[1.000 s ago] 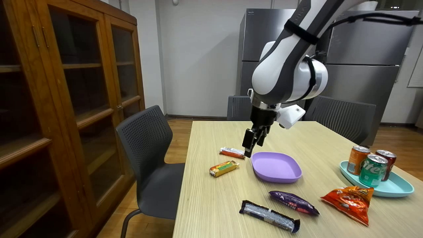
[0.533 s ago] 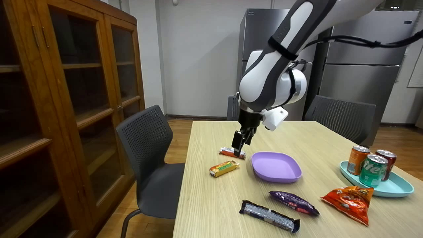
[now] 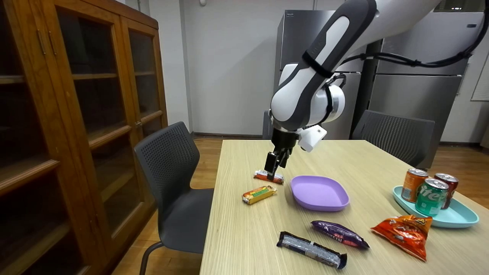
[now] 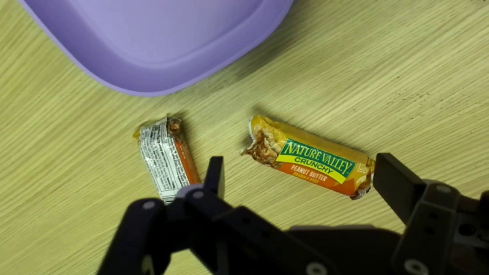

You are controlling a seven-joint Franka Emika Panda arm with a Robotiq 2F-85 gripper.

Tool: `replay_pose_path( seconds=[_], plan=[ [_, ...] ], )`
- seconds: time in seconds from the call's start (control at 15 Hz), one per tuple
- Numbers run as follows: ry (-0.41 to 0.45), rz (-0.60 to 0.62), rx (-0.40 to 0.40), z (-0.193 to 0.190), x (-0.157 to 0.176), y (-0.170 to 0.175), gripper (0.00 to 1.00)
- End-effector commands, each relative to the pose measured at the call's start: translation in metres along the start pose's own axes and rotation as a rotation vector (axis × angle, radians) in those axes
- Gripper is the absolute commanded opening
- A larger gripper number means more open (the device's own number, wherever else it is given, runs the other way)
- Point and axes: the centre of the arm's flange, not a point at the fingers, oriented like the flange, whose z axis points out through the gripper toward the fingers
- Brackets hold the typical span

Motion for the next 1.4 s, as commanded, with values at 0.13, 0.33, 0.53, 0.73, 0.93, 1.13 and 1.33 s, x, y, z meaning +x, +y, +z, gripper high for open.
replay_pose_path(
  seconds=[0.13, 0.33, 0.53, 0.73, 0.93, 1.13, 1.33],
  plan=[
    [-0.005, 0.002, -0.013, 0.005, 0.000, 0.006, 1.00],
    [-0.018, 0.005, -0.019, 0.014, 0.003, 0.019, 1.00],
    [-0.023, 0.012, -0.031, 0.023, 0.006, 0.033, 1.00],
    [-0.016, 0.014, -0.043, 0.032, 0.013, 0.045, 1.00],
    [-0.007, 0.007, -0.054, 0.042, 0.023, 0.055, 1.00],
    [0.000, 0.001, -0.063, 0.051, 0.033, 0.063, 1.00],
    [-0.001, 0.002, -0.070, 0.062, 0.042, 0.070, 1.00]
  ],
)
